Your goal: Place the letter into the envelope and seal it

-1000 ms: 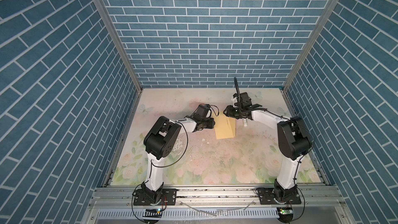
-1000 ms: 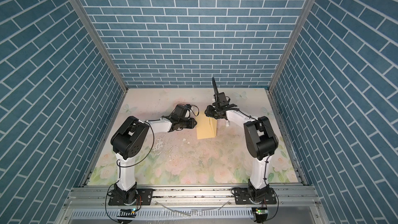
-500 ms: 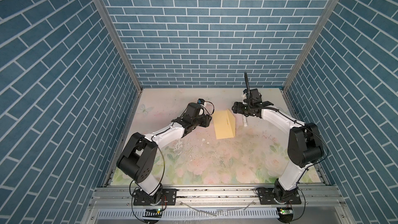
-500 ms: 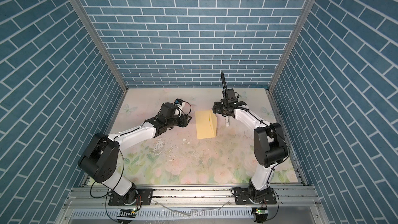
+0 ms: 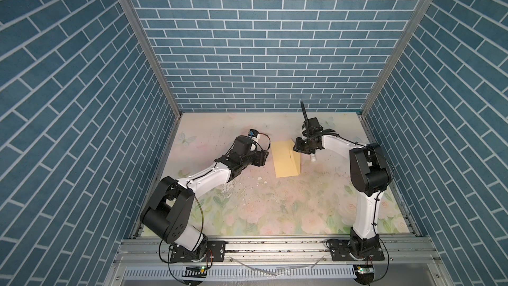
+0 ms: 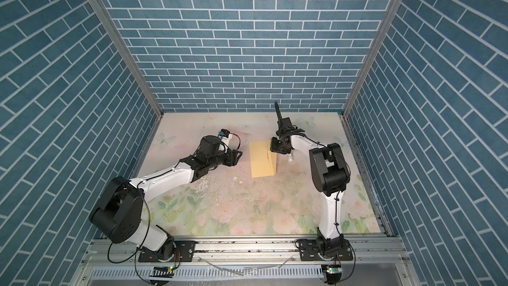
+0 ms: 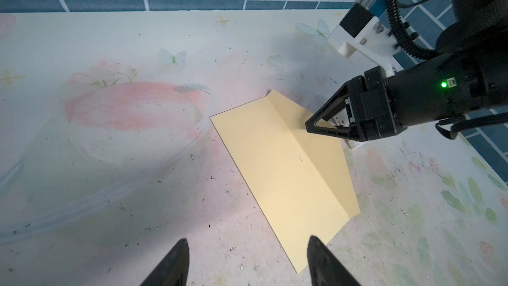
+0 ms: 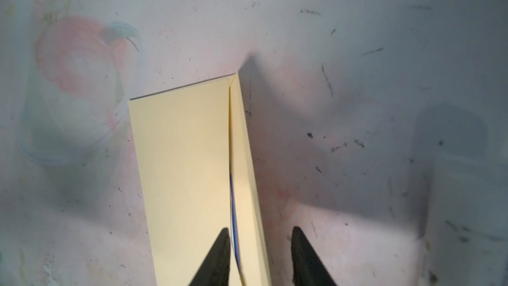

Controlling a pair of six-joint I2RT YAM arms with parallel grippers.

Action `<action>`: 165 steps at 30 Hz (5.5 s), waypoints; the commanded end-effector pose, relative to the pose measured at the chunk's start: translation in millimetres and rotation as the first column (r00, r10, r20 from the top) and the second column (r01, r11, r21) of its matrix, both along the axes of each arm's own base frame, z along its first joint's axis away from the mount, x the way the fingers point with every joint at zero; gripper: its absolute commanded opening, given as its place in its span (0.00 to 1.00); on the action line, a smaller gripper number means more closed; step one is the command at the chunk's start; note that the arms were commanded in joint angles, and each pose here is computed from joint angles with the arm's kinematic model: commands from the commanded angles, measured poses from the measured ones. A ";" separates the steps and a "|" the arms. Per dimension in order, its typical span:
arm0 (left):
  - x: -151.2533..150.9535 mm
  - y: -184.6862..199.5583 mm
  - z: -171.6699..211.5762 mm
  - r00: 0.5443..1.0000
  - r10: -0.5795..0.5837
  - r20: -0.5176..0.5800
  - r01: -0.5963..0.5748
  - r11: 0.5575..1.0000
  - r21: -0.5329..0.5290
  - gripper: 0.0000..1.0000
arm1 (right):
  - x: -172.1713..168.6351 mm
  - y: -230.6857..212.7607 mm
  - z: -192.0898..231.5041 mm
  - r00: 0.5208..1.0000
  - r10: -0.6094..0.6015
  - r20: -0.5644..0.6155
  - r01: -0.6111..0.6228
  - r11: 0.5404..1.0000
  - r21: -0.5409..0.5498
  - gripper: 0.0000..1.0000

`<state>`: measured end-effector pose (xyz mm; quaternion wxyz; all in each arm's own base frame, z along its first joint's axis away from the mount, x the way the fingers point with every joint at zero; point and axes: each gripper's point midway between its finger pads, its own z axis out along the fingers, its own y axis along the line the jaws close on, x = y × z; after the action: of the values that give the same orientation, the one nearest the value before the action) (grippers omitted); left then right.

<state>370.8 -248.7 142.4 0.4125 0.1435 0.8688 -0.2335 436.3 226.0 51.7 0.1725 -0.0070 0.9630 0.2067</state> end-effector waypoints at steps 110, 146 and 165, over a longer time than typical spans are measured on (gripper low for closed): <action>-98.2 -122.5 -93.8 0.252 -0.930 0.269 0.312 0.341 0.887 0.00 | -109.7 -140.8 73.0 0.911 -0.292 0.292 0.308 0.952 -0.006 0.99; -99.8 -47.9 46.2 0.906 -0.245 0.345 0.181 0.962 0.206 1.00 | 27.0 -102.6 15.0 0.998 -0.056 0.024 0.061 0.947 -0.315 0.71; -73.7 -25.6 34.1 0.989 -0.038 0.140 0.017 0.989 0.145 1.00 | 26.0 -89.0 -14.7 0.998 -0.017 -0.061 -0.010 0.907 -0.421 0.41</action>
<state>291.9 -279.5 177.9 0.4655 0.2218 0.8388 -0.1748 461.7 141.8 31.7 0.1404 -0.0268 0.9896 0.0144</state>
